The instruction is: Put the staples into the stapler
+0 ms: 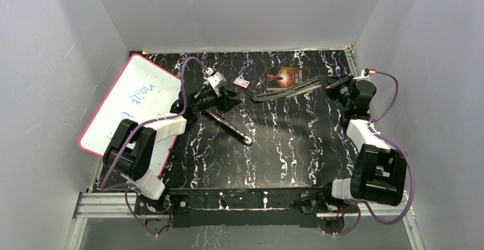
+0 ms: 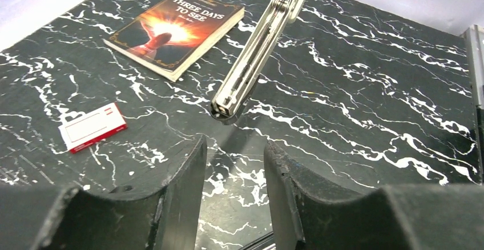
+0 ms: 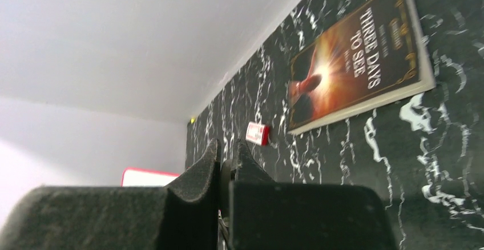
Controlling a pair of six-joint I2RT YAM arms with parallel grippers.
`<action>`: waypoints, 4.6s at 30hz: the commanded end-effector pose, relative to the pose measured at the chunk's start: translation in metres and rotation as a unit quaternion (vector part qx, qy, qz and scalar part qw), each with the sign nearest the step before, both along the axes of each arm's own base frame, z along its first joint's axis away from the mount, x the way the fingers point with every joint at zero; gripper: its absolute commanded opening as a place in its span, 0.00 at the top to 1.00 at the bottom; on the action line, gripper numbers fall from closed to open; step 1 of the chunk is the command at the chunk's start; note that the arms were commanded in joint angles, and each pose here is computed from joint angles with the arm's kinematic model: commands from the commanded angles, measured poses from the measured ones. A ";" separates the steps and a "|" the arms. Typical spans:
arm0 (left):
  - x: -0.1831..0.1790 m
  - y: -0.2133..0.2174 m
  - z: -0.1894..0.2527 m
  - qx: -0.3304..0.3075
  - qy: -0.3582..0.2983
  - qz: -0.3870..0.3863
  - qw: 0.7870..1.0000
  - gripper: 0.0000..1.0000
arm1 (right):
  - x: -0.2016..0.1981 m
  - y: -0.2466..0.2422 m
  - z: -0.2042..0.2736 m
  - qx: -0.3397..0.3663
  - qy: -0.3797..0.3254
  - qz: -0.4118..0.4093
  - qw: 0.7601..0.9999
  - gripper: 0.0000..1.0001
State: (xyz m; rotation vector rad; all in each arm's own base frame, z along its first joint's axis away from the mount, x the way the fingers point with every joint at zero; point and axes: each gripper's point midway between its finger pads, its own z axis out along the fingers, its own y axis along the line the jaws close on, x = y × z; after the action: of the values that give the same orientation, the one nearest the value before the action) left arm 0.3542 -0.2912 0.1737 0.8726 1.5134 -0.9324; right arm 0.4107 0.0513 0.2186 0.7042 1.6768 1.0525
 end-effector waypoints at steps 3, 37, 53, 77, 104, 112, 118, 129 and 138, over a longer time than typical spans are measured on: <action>-0.001 0.003 0.036 -0.019 -0.064 -0.012 0.998 0.56 | 0.006 -0.013 0.072 0.031 -0.086 -0.033 0.995 1.00; -0.005 -0.153 0.029 0.013 -0.129 -0.221 0.967 0.31 | -0.034 0.015 0.068 0.076 -0.092 0.038 0.992 1.00; 0.003 -0.149 0.024 0.045 -0.113 -0.198 0.973 1.00 | -0.038 0.017 0.066 0.065 -0.097 0.046 0.992 1.00; -0.140 -0.004 0.026 0.217 -0.156 -0.261 0.927 1.00 | -0.044 0.017 0.039 -0.054 -0.081 0.067 0.993 0.41; -0.153 0.048 -0.124 0.399 -0.057 -0.299 0.865 0.83 | -0.103 0.124 -0.029 -0.193 -0.100 0.287 0.933 0.38; -0.150 0.048 -0.130 0.402 -0.047 -0.290 0.867 0.60 | -0.132 0.137 -0.051 -0.241 -0.113 0.344 0.900 0.36; -0.147 0.039 -0.109 0.370 -0.055 -0.259 0.891 0.57 | -0.167 0.176 -0.077 -0.291 -0.132 0.436 0.841 0.36; -0.076 0.085 0.076 0.056 -0.178 0.162 0.969 0.22 | -0.218 0.252 -0.153 -0.432 -0.107 0.554 0.703 0.31; -0.067 0.097 0.097 0.050 -0.180 0.207 0.960 0.21 | -0.228 0.253 -0.173 -0.473 -0.089 0.565 0.670 0.39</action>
State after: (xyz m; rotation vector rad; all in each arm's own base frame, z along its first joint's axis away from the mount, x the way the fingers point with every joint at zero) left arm 0.2780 -0.2028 0.2340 0.8155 1.4046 -0.4035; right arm 0.1731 0.2974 0.0378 -1.2332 2.1562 0.7946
